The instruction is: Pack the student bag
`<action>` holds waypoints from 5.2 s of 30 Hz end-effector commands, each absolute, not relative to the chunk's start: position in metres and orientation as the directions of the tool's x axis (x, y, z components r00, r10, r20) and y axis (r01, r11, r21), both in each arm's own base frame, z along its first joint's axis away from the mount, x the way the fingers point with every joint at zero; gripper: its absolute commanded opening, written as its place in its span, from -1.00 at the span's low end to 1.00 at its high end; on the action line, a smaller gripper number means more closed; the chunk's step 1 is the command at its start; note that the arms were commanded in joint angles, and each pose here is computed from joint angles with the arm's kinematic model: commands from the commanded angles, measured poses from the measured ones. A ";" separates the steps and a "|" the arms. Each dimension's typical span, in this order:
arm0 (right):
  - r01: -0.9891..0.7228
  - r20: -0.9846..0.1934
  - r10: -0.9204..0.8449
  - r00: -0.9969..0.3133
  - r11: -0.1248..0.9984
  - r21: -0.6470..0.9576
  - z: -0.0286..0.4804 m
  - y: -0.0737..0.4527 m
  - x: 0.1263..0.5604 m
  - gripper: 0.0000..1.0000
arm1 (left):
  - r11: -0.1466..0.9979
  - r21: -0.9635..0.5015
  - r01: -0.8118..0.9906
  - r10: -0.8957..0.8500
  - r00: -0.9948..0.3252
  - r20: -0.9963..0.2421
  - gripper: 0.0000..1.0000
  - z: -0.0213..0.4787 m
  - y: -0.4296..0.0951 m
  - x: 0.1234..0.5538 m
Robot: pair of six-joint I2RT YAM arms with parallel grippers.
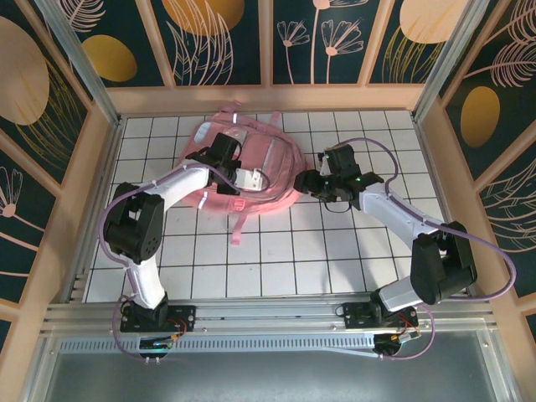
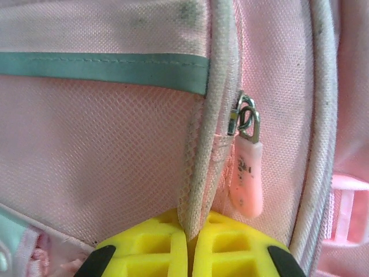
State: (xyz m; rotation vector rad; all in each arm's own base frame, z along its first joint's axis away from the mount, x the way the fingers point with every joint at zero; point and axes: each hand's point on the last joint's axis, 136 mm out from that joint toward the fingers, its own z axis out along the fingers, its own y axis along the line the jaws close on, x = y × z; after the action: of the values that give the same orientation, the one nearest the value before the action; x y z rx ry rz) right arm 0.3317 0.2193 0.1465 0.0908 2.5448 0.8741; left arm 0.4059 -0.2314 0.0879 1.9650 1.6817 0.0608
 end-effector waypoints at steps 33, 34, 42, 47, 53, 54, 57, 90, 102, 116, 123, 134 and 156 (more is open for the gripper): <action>-0.154 -0.709 0.082 -0.701 0.953 0.263 0.134 0.317 0.356 -0.15 | 0.244 -0.160 0.956 0.560 -0.274 -0.782 -1.00 0.155 -0.294 0.343; -0.150 -0.710 0.083 -0.699 0.954 0.259 0.131 0.316 0.356 -0.20 | 0.243 -0.161 0.956 0.555 -0.274 -0.785 -1.00 0.155 -0.294 0.343; -0.154 -0.711 0.039 -0.702 0.966 0.206 0.132 0.308 0.348 -0.81 | 0.192 -0.084 0.978 0.610 -0.186 -0.770 -1.00 0.146 -0.286 0.333; -0.178 -0.702 -0.007 -0.712 0.969 0.170 0.146 0.287 0.338 -1.00 | 0.125 0.083 0.989 0.616 -0.012 -0.788 -1.00 0.154 -0.276 0.320; -0.290 -0.660 -0.103 -0.744 0.940 0.181 0.154 0.263 0.316 -1.00 | -0.004 0.282 0.959 0.650 0.217 -0.728 -1.00 0.147 -0.263 0.304; -0.304 -0.653 -0.116 -0.748 0.935 0.182 0.154 0.258 0.311 -1.00 | -0.011 0.326 0.945 0.657 0.253 -0.711 -1.00 0.148 -0.260 0.306; -0.356 -0.643 -0.185 -0.743 0.923 0.146 0.148 0.245 0.298 -1.00 | -0.052 0.404 0.913 0.695 0.324 -0.642 -1.00 0.149 -0.254 0.312; -0.728 -0.641 -0.430 -0.635 0.611 0.311 0.128 0.363 0.235 -1.00 | -0.153 0.495 0.855 0.734 0.434 -0.522 0.13 0.134 -0.223 0.313; -0.688 -0.592 -0.421 -0.687 0.638 0.345 0.103 0.333 0.226 -1.00 | -0.115 0.495 0.861 0.674 0.434 -0.598 0.04 0.104 -0.264 0.299; -0.669 -0.630 -0.328 -0.704 0.603 0.433 0.137 0.342 0.232 -1.00 | -0.204 0.445 0.872 0.613 0.468 -0.636 -0.60 0.101 -0.293 0.285; -0.626 -0.574 -0.372 -0.729 0.701 0.342 0.100 0.307 0.230 -0.67 | -0.201 0.375 0.905 0.566 0.420 -0.709 -1.00 0.127 -0.304 0.281; -0.566 -0.619 -0.333 -0.711 0.794 0.222 0.104 0.299 0.247 -0.38 | -0.188 0.233 0.954 0.587 0.299 -0.752 -1.00 0.126 -0.301 0.266; -0.418 -0.654 -0.281 -0.702 0.907 0.059 0.134 0.275 0.243 -1.00 | -0.139 0.196 0.971 0.635 0.239 -0.734 -1.00 0.123 -0.293 0.272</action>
State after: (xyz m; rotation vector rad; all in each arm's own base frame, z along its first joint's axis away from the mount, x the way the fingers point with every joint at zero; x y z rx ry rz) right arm 0.2534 0.2910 0.1250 -0.3958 2.3811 0.3096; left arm 0.2950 -0.2956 0.1152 1.8413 1.4897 -0.5549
